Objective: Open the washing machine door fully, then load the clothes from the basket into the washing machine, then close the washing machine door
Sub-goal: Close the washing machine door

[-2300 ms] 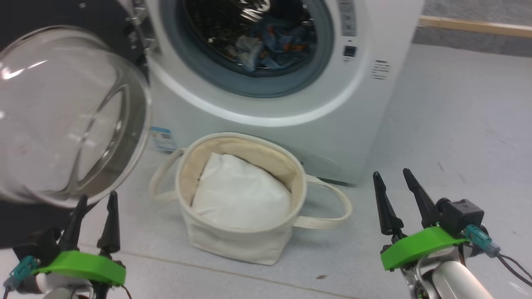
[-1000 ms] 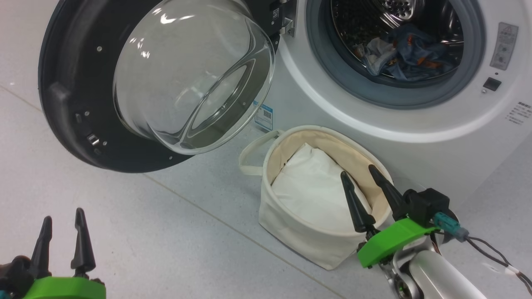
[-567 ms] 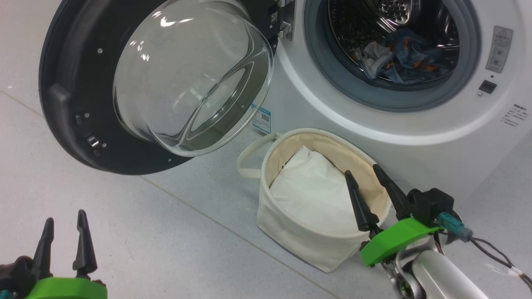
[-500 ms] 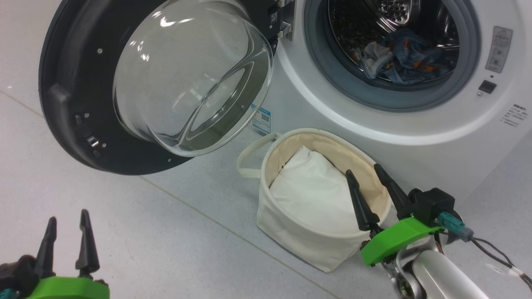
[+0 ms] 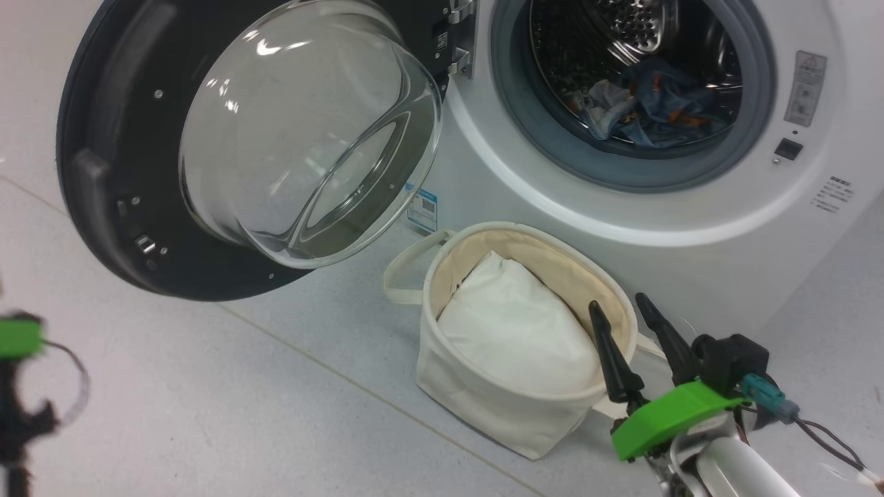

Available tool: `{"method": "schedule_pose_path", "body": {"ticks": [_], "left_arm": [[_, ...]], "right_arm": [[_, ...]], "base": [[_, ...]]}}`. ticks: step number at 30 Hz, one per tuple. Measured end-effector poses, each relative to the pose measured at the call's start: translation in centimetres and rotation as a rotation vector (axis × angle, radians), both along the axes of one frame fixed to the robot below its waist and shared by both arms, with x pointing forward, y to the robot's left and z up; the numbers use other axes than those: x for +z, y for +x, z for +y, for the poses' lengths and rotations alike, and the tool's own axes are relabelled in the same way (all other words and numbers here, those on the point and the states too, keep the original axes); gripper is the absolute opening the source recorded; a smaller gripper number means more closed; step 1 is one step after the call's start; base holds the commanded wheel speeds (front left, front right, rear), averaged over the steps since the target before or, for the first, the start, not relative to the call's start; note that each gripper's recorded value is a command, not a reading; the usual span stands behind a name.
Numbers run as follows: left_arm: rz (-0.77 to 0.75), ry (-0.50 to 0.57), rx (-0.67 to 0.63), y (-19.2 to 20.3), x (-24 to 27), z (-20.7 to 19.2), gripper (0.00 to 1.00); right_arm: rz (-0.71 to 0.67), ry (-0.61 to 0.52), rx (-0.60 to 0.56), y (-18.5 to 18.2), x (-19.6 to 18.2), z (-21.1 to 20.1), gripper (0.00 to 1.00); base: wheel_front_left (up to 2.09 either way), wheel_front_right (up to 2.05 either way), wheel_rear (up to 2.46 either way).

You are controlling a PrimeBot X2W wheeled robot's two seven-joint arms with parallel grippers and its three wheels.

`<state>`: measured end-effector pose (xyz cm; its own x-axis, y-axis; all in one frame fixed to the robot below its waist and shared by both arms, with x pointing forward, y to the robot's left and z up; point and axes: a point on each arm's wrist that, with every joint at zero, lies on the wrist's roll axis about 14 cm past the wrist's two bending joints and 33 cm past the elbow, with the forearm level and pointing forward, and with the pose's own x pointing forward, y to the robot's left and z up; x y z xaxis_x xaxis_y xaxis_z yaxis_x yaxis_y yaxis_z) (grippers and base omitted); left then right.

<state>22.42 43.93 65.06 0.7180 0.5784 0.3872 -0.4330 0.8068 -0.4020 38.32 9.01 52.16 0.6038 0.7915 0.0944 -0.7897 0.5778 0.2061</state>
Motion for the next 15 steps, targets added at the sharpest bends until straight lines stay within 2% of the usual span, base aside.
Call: {"method": "schedule_pose_path", "body": {"ticks": [2,10,15], "left_arm": [[-0.026,-0.033,0.016,-0.1,1.4,2.0,0.0],[-0.105,-0.477,0.055,1.5,-0.9,8.7,0.0],[-0.107,-0.7,0.012,4.3,-3.5,10.0,0.0]], "right_arm": [[-0.004,-0.004,-0.016,0.1,0.0,-0.5,1.0],[-0.012,-0.026,-0.093,1.3,-0.8,-3.5,1.0],[0.015,-0.046,-0.136,2.3,-2.4,-5.5,1.0]], "base": [[0.0,0.0,0.0],[0.0,0.0,0.0],[0.0,0.0,0.0]]}}
